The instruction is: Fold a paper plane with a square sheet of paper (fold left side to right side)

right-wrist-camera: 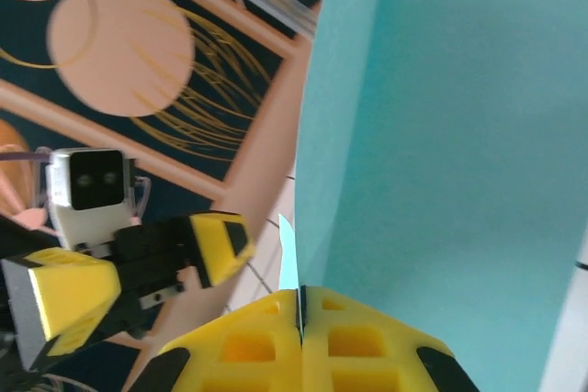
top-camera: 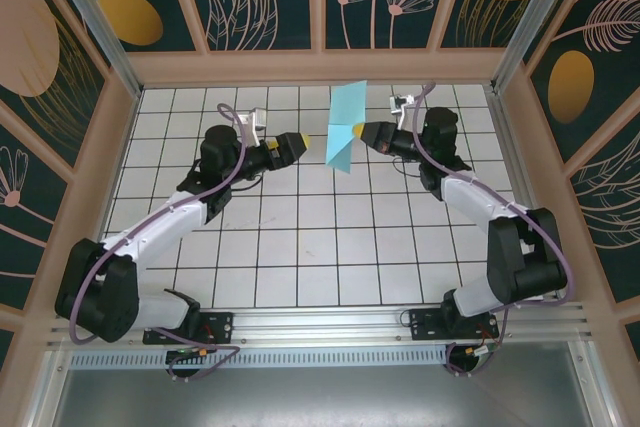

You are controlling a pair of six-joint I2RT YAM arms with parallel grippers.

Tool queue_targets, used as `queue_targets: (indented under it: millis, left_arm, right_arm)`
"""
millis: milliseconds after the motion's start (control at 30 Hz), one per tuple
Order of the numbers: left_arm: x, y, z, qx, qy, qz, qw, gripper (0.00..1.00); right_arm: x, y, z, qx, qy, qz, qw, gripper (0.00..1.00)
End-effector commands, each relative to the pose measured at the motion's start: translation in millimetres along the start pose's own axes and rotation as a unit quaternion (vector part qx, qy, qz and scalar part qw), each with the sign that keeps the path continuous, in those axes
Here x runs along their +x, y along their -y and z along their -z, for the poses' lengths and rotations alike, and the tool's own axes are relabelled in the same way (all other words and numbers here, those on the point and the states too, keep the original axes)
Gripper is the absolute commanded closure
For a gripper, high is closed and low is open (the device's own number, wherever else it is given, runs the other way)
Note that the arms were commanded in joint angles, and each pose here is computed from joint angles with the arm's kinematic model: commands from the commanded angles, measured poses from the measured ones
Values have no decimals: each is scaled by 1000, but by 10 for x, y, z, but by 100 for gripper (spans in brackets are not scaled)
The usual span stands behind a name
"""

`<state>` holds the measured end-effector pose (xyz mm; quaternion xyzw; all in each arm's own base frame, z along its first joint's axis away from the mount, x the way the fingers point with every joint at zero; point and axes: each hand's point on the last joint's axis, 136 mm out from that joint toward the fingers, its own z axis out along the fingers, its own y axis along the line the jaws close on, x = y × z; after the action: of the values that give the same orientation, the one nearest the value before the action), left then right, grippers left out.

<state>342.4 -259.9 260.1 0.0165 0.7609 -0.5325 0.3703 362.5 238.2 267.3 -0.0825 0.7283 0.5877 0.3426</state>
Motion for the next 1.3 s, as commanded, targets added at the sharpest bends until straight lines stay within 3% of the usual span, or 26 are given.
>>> queue_targets:
  millis: [0,133,267,800,1000,1133,1200,1267]
  left_arm:
    - [13,349,-9,98,-18,26,995,2]
    - [77,373,-49,126,-34,38,991,2]
    - [122,451,-51,158,-43,42,986,9]
    - [193,400,-135,153,-65,42,985,76]
    - [210,328,-151,134,-66,37,988,92]
    - [225,163,-172,78,-68,16,995,98]
    - [218,15,-163,10,-65,-14,998,100]
    - [269,-221,-109,-108,-73,-68,989,100]
  right_arm:
    - [-116,-524,-30,-64,-1,39,997,99]
    - [-68,-729,-116,-85,-12,48,995,99]
    - [-40,-815,-163,-96,-14,47,994,99]
    - [47,-719,-262,-91,-30,23,995,95]
    - [74,-594,-208,-60,-32,24,997,79]
    - [37,-360,-59,-1,-20,19,1000,61]
    - [-1,-180,60,53,-9,17,998,53]
    - [-30,134,250,150,5,10,989,46]
